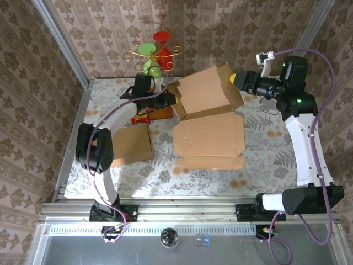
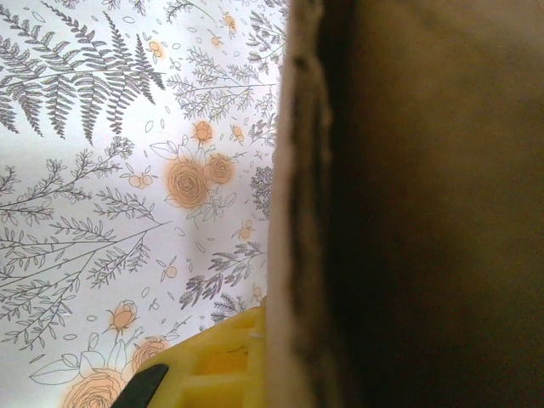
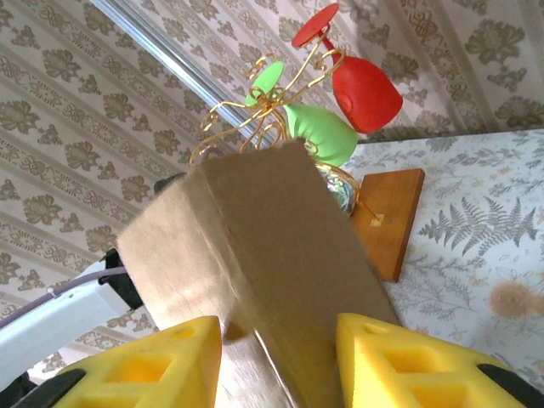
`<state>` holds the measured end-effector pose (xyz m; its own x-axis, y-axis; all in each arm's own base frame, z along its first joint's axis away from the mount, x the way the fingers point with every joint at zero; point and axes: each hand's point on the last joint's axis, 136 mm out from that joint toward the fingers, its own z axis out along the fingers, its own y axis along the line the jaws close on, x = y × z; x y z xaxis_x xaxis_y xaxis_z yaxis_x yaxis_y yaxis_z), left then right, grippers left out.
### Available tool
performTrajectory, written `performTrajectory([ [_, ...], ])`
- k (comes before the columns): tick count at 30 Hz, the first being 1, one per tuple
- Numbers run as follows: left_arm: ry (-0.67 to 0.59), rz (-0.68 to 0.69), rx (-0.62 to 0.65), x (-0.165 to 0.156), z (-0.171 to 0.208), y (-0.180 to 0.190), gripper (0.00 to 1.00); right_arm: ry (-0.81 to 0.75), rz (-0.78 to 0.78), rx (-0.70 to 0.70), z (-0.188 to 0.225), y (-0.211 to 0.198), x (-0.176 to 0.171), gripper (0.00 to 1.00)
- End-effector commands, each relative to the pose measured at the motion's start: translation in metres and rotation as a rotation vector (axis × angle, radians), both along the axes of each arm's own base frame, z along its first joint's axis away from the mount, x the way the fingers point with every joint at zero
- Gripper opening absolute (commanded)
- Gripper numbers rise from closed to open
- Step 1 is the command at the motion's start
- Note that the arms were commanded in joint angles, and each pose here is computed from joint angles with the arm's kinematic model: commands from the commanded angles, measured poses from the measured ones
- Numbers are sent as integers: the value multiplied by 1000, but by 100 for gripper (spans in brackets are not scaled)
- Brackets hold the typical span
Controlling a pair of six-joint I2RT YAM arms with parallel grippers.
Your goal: Fold the paper box
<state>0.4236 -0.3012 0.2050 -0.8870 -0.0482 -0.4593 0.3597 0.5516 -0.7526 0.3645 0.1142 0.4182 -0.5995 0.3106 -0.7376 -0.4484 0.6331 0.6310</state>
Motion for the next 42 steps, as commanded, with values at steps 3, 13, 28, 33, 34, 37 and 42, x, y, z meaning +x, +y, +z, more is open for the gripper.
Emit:
performTrajectory([
  [3,3,2,-20,2,13,-6,0,-31,23,14,11,4,-3,44],
  [13,-15,-10,-10,-1,19,-7,0,26,-128,-197,-23,-18,12,48],
  [28,-29,-24,33,-9,21,-11,0,33,-201,-433,-49,-20,32,49],
  [33,-33,-32,50,-13,21,-12,0,25,-260,-555,-58,-27,38,51],
  [34,-34,-32,54,-14,20,-12,0,21,-263,-573,-59,-27,39,52],
  [37,-35,-35,60,-15,19,-13,0,10,-263,-609,-61,-25,42,53],
  [42,-40,-36,71,-16,21,-11,0,11,-295,-686,-65,-28,47,52],
])
